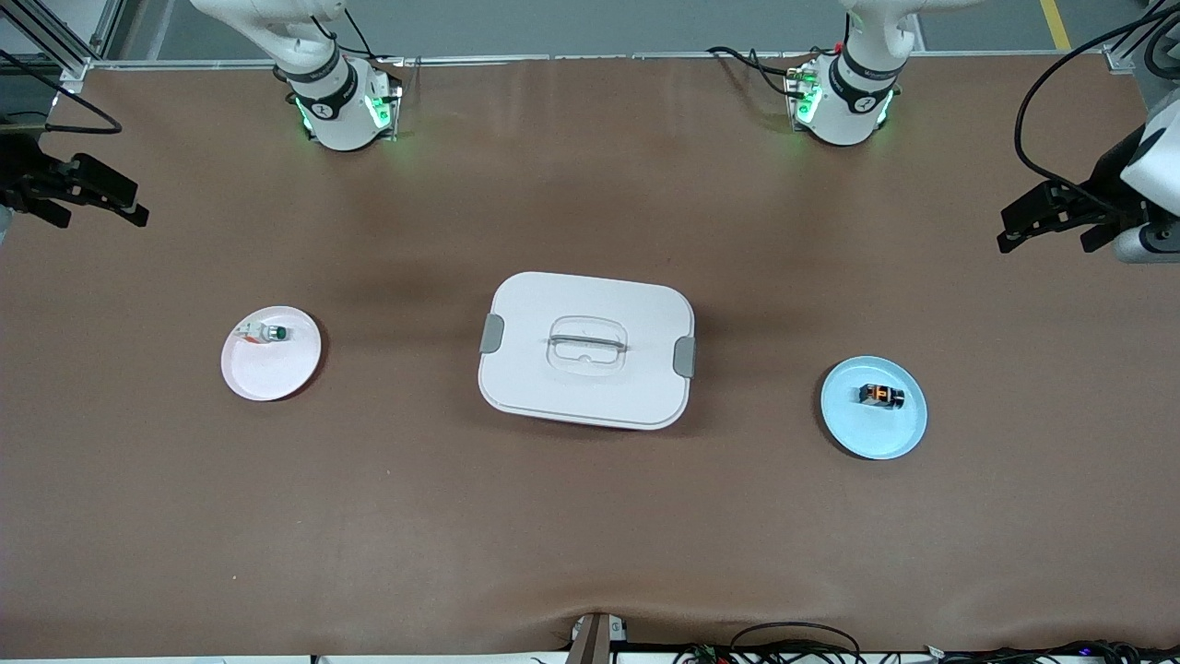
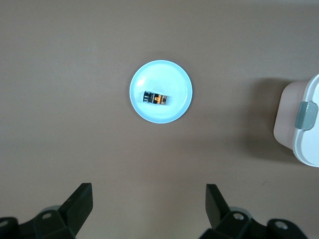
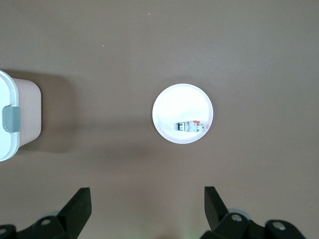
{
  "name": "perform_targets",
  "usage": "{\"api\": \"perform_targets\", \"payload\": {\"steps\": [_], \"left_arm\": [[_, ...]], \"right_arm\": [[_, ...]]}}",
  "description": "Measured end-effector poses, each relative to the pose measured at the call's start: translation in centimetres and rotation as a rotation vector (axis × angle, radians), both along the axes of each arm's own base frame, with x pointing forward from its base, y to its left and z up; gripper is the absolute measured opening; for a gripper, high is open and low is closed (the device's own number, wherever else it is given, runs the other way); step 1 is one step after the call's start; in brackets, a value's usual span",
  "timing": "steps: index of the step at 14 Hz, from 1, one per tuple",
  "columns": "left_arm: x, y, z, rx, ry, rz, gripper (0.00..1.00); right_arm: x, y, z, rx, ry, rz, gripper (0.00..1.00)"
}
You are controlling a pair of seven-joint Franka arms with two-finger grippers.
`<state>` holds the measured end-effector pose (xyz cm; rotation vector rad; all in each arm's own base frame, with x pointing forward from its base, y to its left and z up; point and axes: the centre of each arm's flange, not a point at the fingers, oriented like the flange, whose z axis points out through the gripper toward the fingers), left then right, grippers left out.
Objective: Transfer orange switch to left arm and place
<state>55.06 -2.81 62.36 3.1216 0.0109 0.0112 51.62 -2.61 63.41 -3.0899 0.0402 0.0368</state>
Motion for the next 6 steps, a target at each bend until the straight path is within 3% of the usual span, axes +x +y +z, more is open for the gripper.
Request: {"api": "perform_targets", "payload": {"steps": [6], "left_arm": [[0.45,0.02,-0.76,-0.001,0.015,0.000,1.00]], "right_arm": [[0.01,-0.05,0.02,-0.002,-0.003,-0.002,1.00]]}}
